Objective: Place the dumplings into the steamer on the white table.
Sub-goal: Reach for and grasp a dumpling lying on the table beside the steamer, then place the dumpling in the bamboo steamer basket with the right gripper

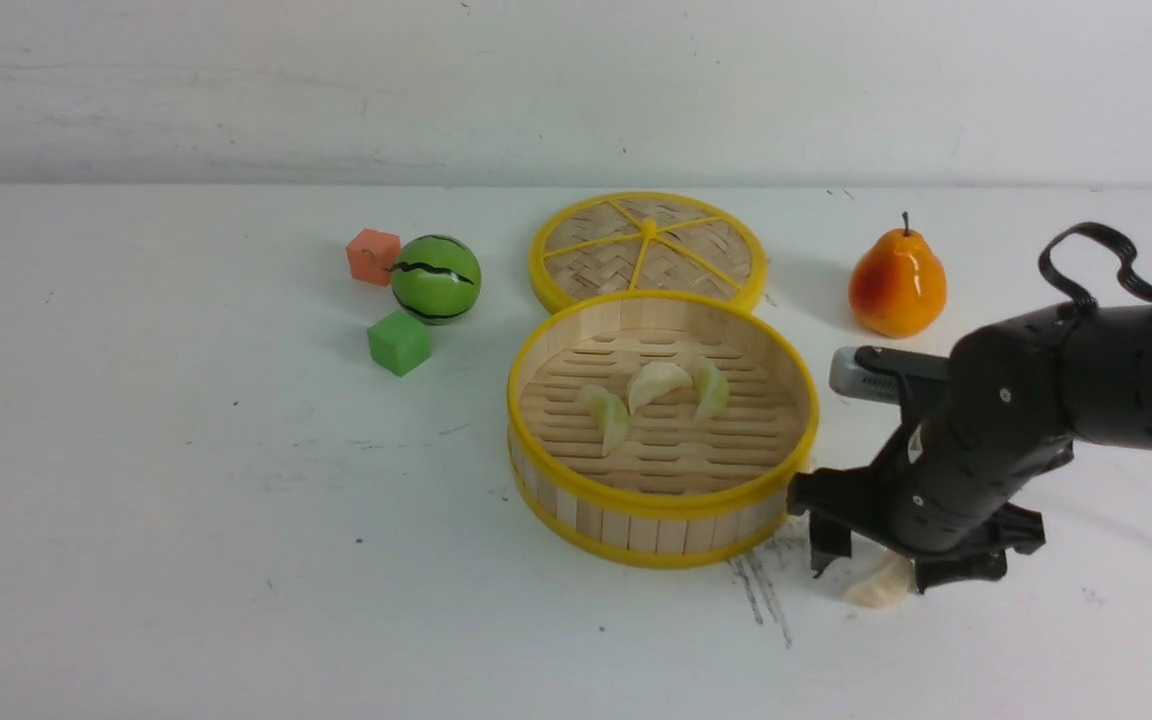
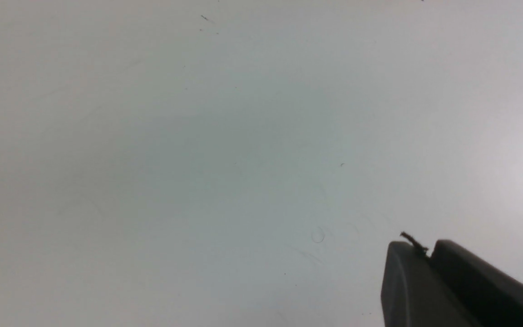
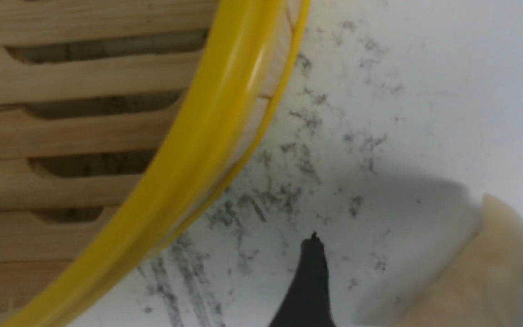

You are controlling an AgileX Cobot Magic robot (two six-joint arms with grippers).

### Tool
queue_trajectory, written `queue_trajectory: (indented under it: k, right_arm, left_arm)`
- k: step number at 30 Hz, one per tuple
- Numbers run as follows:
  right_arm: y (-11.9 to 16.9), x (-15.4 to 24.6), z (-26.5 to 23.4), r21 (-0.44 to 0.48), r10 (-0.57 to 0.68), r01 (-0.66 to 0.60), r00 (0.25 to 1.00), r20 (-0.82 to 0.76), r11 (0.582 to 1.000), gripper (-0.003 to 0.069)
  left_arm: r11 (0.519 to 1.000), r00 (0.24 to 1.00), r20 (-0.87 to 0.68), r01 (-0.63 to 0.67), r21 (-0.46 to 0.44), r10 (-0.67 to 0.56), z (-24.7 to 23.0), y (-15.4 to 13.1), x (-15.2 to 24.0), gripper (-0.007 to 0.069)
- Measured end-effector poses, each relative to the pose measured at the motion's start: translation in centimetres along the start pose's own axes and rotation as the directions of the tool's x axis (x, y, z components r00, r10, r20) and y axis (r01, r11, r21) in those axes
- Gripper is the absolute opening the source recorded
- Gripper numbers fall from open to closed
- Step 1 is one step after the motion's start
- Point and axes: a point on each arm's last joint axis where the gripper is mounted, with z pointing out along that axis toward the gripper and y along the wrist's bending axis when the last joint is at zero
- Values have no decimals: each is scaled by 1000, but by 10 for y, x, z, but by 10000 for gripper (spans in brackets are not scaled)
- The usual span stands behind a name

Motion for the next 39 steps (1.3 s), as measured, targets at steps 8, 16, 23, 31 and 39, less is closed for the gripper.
queue_trajectory:
  k: [8,16,23,31,39]
  right_arm:
    - [-3,6,-1,28,-91,93,994,-67,995,186]
    - [10,-10,-43,-9,-231,231,972,-31,973,204]
    - [74,-37,-106,-94,-441,450,892,103,888,204]
    - [131,-43,-59,-121,-528,532,847,62,838,204]
    - [137,-46,-6,-88,-513,513,858,19,854,216]
  left_arm:
    - [1000,1000,1,-4,-11,4,0,1,0,70]
    - [1000,1000,-1,-4,-12,4,0,1,0,71]
    - [1000,1000,16,-4,-8,5,0,1,-1,75]
    - [1000,999,35,-5,-3,5,0,0,-3,78]
    - [1000,1000,27,-4,-4,4,0,0,-2,79]
